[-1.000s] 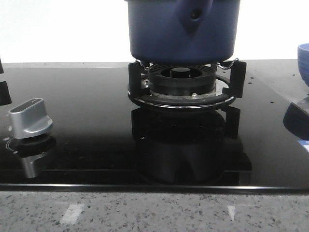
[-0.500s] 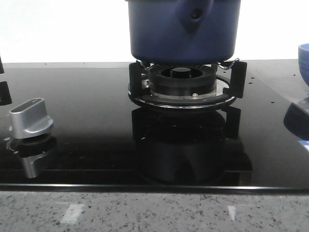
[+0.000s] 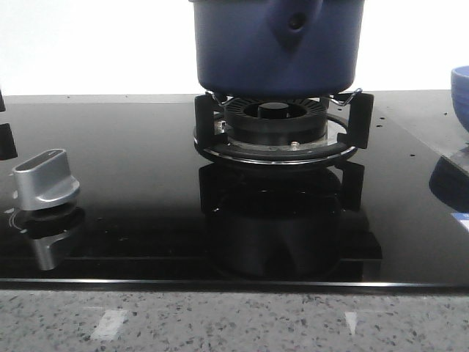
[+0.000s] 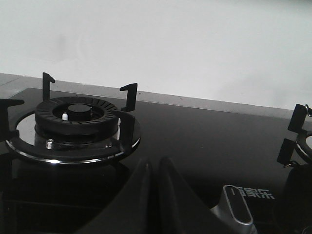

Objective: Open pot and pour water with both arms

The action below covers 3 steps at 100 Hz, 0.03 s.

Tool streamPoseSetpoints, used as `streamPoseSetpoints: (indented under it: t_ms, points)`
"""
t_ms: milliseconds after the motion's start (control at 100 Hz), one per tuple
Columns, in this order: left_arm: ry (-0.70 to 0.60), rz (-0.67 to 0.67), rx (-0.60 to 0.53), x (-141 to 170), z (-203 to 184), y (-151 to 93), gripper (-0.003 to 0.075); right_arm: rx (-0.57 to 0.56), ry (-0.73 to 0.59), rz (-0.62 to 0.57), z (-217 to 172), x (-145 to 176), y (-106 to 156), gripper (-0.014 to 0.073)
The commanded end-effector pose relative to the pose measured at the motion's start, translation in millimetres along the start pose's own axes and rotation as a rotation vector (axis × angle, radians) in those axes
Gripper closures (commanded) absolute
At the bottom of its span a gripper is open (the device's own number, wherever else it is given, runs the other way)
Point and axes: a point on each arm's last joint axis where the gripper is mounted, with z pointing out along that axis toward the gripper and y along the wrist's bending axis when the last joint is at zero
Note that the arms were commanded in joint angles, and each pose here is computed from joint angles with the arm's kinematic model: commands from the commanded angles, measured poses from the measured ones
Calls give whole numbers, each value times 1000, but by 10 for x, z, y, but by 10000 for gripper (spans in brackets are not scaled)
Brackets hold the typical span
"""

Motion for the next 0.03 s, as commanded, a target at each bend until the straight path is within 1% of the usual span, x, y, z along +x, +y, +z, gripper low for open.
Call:
streamPoseSetpoints:
  t_ms: [0, 20]
  points:
    - [-68, -10, 2, 25, -12, 12, 741, 11, -86, -7, -4, -8, -7, 662]
    - [-68, -10, 2, 25, -12, 12, 741, 11, -86, -7, -4, -8, -7, 662]
